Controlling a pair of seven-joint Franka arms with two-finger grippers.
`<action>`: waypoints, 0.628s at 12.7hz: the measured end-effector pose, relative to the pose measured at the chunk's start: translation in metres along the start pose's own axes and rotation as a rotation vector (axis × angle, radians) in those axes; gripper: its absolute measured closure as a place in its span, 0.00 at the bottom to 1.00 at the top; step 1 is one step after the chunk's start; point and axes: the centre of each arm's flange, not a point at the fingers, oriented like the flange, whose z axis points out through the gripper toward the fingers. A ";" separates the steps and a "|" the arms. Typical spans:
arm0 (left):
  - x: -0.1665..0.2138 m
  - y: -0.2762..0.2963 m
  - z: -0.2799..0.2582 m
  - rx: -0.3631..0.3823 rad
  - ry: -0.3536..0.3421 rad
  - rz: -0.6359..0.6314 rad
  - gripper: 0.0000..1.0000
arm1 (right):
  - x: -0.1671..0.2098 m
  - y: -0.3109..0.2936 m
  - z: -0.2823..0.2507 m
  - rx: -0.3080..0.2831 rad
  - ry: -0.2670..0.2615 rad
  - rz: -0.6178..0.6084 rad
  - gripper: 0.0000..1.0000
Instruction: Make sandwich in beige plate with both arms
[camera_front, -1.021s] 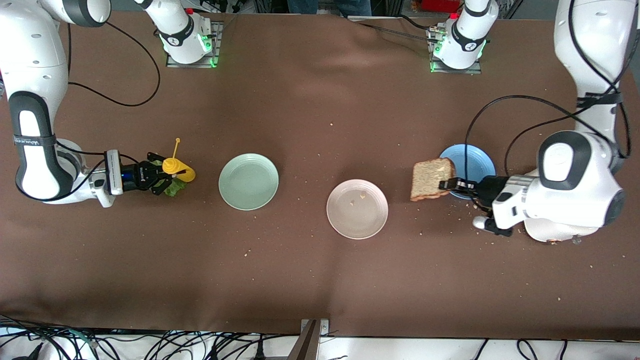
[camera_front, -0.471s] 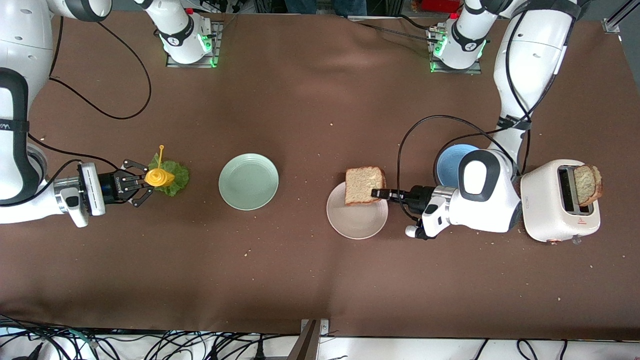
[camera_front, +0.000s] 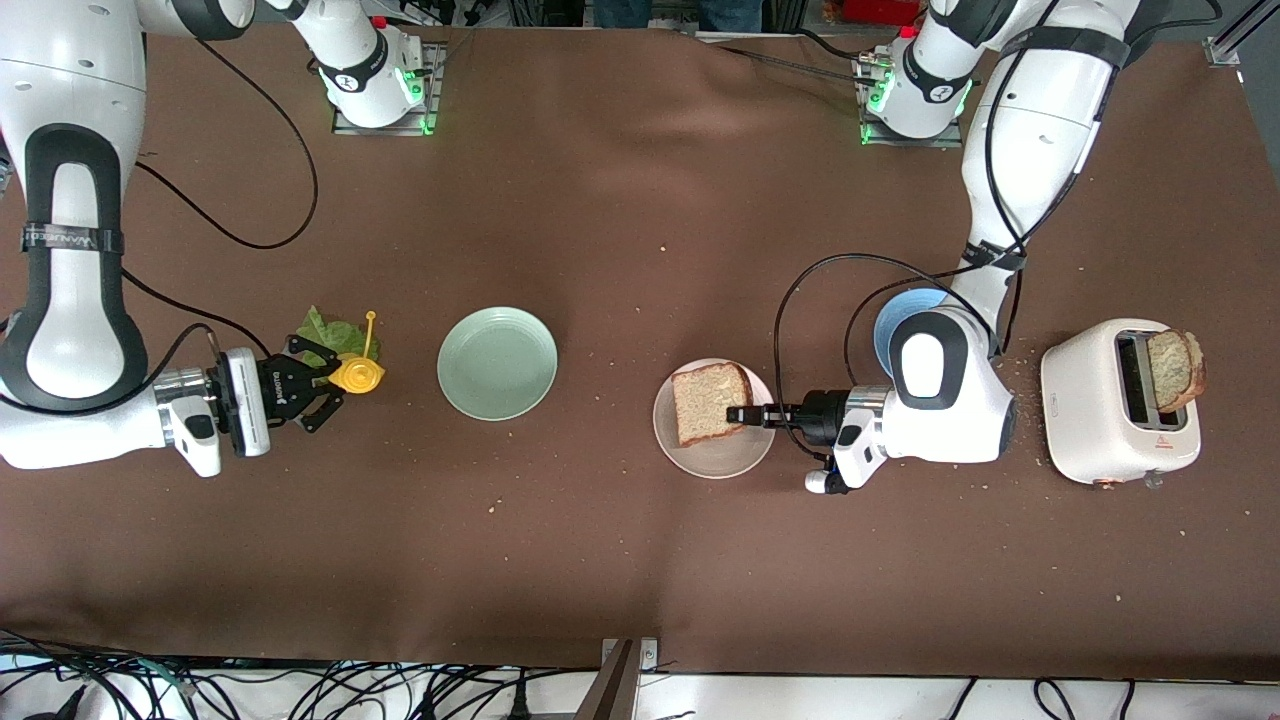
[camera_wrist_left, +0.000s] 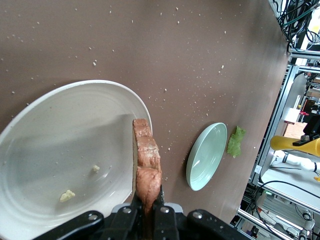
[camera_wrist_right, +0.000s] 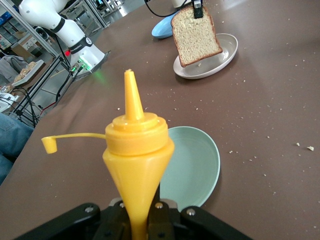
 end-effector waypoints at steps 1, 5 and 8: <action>0.000 -0.001 0.004 0.003 -0.003 -0.001 0.91 | 0.011 0.002 0.008 -0.008 -0.021 0.028 0.93; -0.001 -0.004 0.014 0.010 -0.010 -0.003 0.76 | 0.066 0.003 0.034 -0.053 -0.137 0.080 0.93; 0.002 -0.016 0.006 0.045 -0.003 -0.005 0.41 | 0.084 0.004 0.055 -0.075 -0.189 0.129 0.93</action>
